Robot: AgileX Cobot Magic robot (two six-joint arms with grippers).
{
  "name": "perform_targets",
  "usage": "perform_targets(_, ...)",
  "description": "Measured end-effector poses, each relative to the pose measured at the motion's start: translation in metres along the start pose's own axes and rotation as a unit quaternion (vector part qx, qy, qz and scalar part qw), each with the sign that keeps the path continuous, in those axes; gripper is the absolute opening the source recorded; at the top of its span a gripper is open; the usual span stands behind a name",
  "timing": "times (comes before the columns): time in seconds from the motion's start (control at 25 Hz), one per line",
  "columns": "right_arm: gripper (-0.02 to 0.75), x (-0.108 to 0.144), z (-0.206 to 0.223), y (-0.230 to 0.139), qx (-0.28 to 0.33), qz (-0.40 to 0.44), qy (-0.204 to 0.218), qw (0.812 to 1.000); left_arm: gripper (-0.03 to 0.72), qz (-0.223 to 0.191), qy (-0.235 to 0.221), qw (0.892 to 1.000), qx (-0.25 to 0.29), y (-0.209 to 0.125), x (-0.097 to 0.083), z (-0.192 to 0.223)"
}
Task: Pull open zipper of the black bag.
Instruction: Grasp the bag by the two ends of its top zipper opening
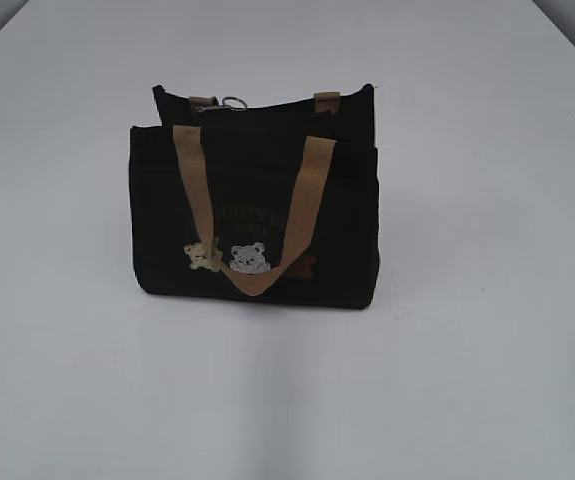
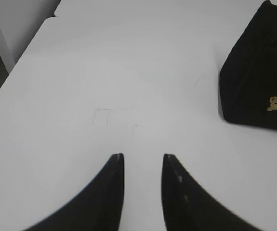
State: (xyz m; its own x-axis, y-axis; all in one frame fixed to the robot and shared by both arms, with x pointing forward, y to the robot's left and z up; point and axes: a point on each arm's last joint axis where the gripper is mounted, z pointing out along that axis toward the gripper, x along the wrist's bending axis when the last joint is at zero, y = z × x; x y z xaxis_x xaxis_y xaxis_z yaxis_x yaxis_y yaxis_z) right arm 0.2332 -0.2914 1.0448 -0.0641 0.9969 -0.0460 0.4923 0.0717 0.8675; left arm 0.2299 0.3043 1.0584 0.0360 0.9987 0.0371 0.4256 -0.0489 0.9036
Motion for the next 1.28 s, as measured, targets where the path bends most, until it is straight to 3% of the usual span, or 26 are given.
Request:
perform_targets(1.04,0.391,0.000,0.000,0.000,0.000,0.000,0.000,1.000,0.208,-0.002,-0.004,1.000,-0.008,0.002,-0.001,-0.001)
perform_targets(1.16,0.391,0.000,0.000,0.000,0.000,0.000,0.000,1.000,0.208,-0.027,-0.042,0.995,-0.081,0.028,-0.007,-0.004)
perform_targets(1.28,0.391,0.000,0.000,0.000,0.000,0.000,0.000,1.000,0.209,-0.064,-0.125,0.987,-0.080,0.061,-0.021,0.027)
